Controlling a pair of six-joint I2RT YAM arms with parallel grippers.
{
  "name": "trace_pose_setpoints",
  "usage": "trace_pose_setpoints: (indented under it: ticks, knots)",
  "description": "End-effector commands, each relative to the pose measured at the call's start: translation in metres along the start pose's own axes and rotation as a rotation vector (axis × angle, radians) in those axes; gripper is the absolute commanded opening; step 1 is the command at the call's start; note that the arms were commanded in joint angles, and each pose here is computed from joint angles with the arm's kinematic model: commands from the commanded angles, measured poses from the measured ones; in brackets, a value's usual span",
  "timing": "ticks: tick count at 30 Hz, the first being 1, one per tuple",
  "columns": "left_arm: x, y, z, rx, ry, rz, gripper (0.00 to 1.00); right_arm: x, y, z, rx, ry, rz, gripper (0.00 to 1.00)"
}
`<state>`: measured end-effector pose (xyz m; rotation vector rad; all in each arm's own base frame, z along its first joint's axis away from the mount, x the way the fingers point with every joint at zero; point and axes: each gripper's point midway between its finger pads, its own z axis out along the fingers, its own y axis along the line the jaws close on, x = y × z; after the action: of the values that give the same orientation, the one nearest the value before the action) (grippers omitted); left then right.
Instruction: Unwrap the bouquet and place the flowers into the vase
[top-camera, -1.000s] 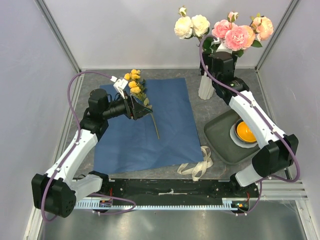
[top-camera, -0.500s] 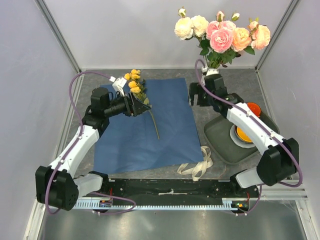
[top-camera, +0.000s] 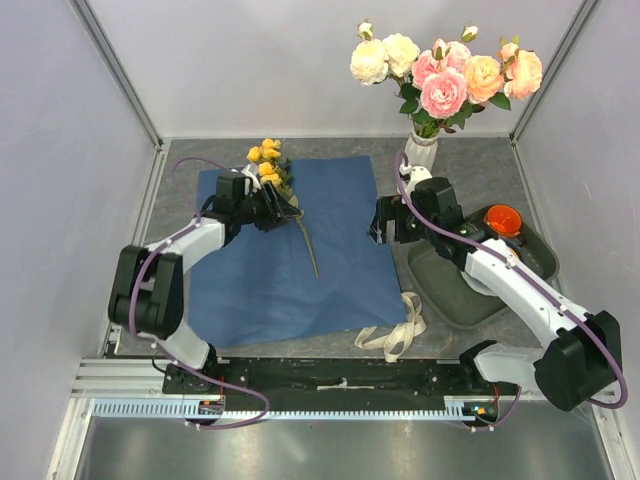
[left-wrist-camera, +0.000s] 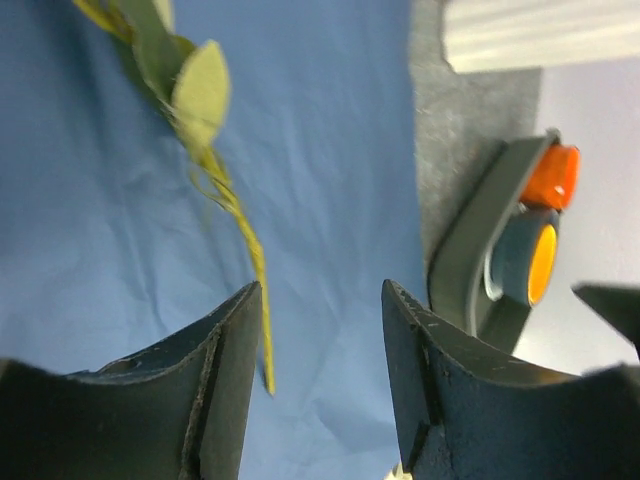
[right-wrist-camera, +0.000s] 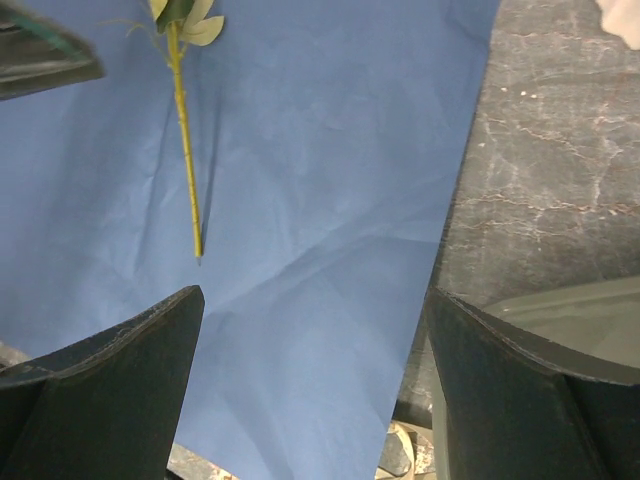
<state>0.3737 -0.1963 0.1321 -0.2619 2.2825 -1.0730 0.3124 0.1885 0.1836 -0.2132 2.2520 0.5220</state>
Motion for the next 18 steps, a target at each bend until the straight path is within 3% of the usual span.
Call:
trace_pose_setpoints:
  ticks: [1,10,18]
  knots:
    - [-0.021,0.008,0.031,-0.097,-0.061,-0.063,0.58,-0.001,0.016,-0.008,-0.103,-0.036,0.003,0.98]
    - [0.009,0.033,0.069,-0.230,-0.029,-0.014,0.41,0.005,0.016,-0.024,-0.116,-0.072,-0.009,0.98]
    - [0.028,0.040,0.069,-0.256,-0.014,0.005,0.40,0.008,0.016,-0.029,-0.119,-0.074,-0.011,0.98]
